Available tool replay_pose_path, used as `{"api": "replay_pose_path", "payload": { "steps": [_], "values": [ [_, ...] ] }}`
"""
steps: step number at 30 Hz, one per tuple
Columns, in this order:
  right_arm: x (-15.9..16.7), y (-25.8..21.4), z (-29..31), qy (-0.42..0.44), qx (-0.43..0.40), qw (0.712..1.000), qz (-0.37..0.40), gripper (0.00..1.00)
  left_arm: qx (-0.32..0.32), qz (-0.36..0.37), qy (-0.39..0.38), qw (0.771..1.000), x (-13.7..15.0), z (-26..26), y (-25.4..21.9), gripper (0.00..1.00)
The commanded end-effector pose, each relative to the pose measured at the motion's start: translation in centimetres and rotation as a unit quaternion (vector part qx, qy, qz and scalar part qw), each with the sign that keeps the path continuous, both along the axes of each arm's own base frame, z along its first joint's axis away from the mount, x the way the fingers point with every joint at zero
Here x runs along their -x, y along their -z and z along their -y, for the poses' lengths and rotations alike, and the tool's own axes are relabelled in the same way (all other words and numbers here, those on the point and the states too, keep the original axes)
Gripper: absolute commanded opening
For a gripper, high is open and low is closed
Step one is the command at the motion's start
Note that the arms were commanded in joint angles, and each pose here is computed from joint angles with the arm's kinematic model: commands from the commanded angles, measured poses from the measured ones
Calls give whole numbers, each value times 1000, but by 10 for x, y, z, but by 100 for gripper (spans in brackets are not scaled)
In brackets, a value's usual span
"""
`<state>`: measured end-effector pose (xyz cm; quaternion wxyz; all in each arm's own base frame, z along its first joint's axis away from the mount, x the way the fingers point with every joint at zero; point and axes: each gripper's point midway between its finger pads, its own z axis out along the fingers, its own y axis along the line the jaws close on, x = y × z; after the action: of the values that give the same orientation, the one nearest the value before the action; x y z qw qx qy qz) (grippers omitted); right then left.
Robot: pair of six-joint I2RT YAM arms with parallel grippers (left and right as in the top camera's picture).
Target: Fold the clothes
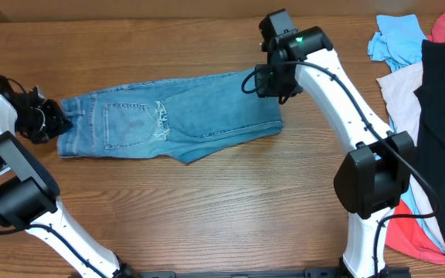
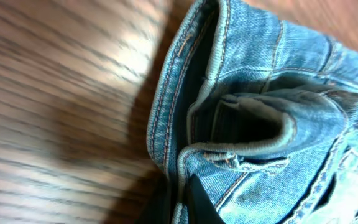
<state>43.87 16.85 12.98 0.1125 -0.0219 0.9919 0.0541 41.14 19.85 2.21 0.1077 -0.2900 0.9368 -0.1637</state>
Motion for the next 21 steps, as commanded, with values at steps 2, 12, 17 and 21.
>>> {"api": "replay_pose_path", "payload": {
  "steps": [2,12,17,21],
  "values": [
    [-17,-21,45,58,-1,998,26,42,-75,52,-70,993,1,-63,-72,4],
    [-27,-22,127,136,5,991,20,42,-82,113,-116,983,10,-107,-156,4],
    [-22,-20,145,150,9,989,9,42,-67,152,-72,983,-14,-73,-194,4],
    [-20,-19,146,149,11,989,4,42,-24,199,-4,980,-44,-14,-225,4]
  ]
}}
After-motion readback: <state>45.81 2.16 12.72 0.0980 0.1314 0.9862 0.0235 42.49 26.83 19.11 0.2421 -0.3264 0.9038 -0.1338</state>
